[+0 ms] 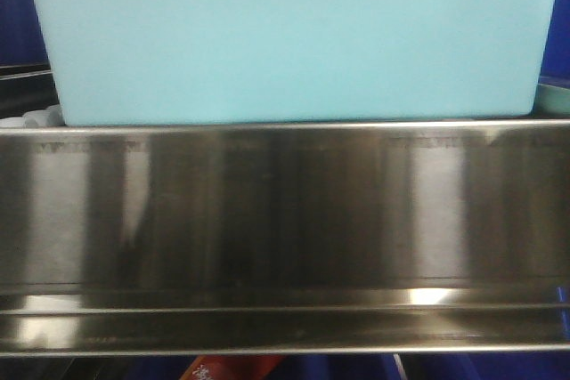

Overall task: Fetch blue bin and place on conveyor start
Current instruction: 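Position both grippers on opposite sides of the light-blue bin on the shelf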

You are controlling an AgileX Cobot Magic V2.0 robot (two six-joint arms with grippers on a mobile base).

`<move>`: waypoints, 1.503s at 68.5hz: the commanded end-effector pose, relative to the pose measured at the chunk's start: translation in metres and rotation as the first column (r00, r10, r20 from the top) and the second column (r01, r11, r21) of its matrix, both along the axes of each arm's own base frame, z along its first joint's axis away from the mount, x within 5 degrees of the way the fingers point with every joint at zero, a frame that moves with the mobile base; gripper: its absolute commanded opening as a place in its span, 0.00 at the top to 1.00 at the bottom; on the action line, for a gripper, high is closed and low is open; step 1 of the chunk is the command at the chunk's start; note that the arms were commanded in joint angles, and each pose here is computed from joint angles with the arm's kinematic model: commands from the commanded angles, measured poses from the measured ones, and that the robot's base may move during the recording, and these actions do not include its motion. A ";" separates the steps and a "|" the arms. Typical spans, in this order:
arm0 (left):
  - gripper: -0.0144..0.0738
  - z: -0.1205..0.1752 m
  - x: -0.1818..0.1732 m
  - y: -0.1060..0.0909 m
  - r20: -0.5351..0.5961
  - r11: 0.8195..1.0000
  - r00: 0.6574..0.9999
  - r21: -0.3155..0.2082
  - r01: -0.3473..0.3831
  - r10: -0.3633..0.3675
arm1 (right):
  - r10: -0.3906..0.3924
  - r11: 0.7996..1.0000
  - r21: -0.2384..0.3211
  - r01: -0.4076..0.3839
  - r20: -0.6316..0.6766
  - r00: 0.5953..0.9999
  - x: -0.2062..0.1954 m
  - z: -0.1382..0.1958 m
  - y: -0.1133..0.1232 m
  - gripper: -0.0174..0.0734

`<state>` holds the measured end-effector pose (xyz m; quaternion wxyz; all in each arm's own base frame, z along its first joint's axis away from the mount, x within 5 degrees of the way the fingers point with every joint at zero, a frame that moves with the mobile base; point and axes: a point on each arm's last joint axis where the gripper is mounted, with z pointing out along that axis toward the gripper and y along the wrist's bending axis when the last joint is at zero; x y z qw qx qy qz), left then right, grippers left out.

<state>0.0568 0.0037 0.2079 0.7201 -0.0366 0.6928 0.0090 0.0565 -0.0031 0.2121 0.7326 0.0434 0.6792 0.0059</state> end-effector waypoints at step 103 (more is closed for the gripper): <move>0.33 0.142 -0.023 -0.004 0.052 0.993 0.992 0.034 0.110 -0.112 | 0.044 0.999 -0.005 -0.044 -0.021 0.999 -0.010 0.144 0.005 0.18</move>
